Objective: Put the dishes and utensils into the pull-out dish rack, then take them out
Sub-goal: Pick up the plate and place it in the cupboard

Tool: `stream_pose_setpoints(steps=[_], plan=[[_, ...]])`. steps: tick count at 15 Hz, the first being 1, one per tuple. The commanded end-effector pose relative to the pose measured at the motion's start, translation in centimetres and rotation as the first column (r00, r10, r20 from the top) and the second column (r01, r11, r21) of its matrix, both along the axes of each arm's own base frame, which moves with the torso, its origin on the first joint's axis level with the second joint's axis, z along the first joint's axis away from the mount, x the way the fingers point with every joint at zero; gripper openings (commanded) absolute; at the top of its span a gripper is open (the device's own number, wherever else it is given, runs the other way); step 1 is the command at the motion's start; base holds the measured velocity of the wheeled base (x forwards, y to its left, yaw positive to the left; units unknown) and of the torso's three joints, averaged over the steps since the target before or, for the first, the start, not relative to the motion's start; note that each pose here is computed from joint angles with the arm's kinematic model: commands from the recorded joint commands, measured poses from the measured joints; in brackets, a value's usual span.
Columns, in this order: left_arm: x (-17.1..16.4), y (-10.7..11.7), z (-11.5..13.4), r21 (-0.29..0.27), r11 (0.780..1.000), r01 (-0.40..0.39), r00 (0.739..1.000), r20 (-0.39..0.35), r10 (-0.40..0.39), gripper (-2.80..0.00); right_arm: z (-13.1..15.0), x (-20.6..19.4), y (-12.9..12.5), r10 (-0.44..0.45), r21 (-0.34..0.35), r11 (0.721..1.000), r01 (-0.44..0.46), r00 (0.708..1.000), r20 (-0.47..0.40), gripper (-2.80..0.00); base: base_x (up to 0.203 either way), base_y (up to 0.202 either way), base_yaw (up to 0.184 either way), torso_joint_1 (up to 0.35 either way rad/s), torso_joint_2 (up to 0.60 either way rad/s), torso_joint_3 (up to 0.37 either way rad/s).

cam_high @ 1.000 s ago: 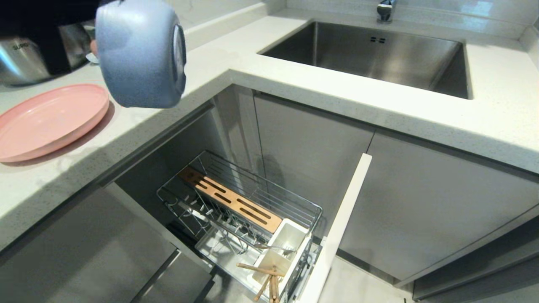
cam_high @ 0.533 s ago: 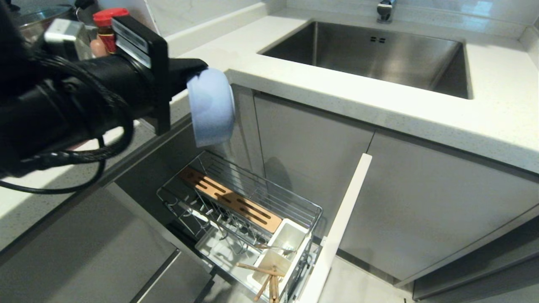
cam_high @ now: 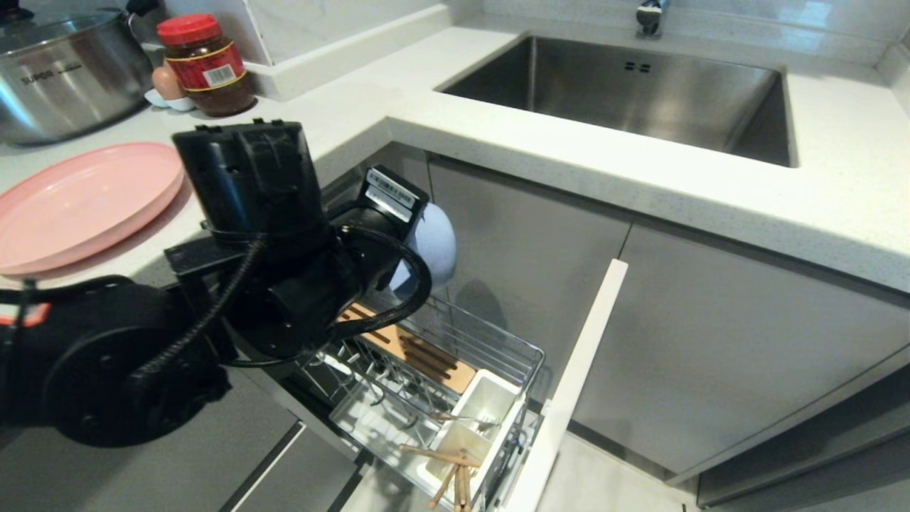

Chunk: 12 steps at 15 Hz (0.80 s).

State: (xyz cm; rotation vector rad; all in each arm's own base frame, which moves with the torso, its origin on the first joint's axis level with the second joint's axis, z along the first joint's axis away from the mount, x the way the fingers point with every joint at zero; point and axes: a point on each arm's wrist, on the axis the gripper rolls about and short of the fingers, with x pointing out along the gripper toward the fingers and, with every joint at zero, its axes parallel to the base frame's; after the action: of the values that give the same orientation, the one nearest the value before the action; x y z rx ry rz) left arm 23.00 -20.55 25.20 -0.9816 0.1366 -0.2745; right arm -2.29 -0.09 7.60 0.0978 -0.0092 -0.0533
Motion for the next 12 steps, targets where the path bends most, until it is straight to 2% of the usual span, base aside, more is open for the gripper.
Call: stream_pose_setpoints(steps=[1, 3, 4, 7, 12], plan=[[2.4, -2.1, -4.5, 0.065, 0.997, -0.037, 0.996, -0.073, 0.042, -2.8, 0.0, 0.0, 0.0, 0.0, 0.0, 1.0, 0.0, 1.0, 0.003, -2.8, 0.0, 0.0, 0.0, 0.0, 0.0, 0.0], [3.8, -2.8, -6.8, 0.097, 0.992, -0.075, 0.99, -0.112, 0.086, -2.8, 0.0, 0.0, 0.0, 0.0, 0.0, 1.0, 0.0, 1.0, 0.003, -2.8, 0.0, 0.0, 0.0, 0.0, 0.0, 0.0], [4.5, -2.5, -7.3, 0.079, 0.992, -0.099, 0.987, -0.118, 0.108, -2.8, 0.0, 0.0, 0.0, 0.0, 0.0, 1.0, 0.0, 1.0, 0.003, -2.8, 0.0, 0.0, 0.0, 0.0, 0.0, 0.0], [5.8, -2.2, -8.1, -0.02, 0.991, -0.129, 0.991, -0.048, 0.128, -2.8, 0.0, 0.0, 0.0, 0.0, 0.0, 1.0, 0.0, 1.0, 0.003, -2.8, 0.0, 0.0, 0.0, 0.0, 0.0, 0.0], [6.5, -2.5, -10.0, -0.063, 0.989, -0.134, 0.991, -0.013, 0.133, -2.8, 0.0, 0.0, 0.0, 0.0, 0.0, 1.0, 0.0, 1.0, 0.003, -2.8, 0.0, 0.0, 0.0, 0.0, 0.0, 0.0]])
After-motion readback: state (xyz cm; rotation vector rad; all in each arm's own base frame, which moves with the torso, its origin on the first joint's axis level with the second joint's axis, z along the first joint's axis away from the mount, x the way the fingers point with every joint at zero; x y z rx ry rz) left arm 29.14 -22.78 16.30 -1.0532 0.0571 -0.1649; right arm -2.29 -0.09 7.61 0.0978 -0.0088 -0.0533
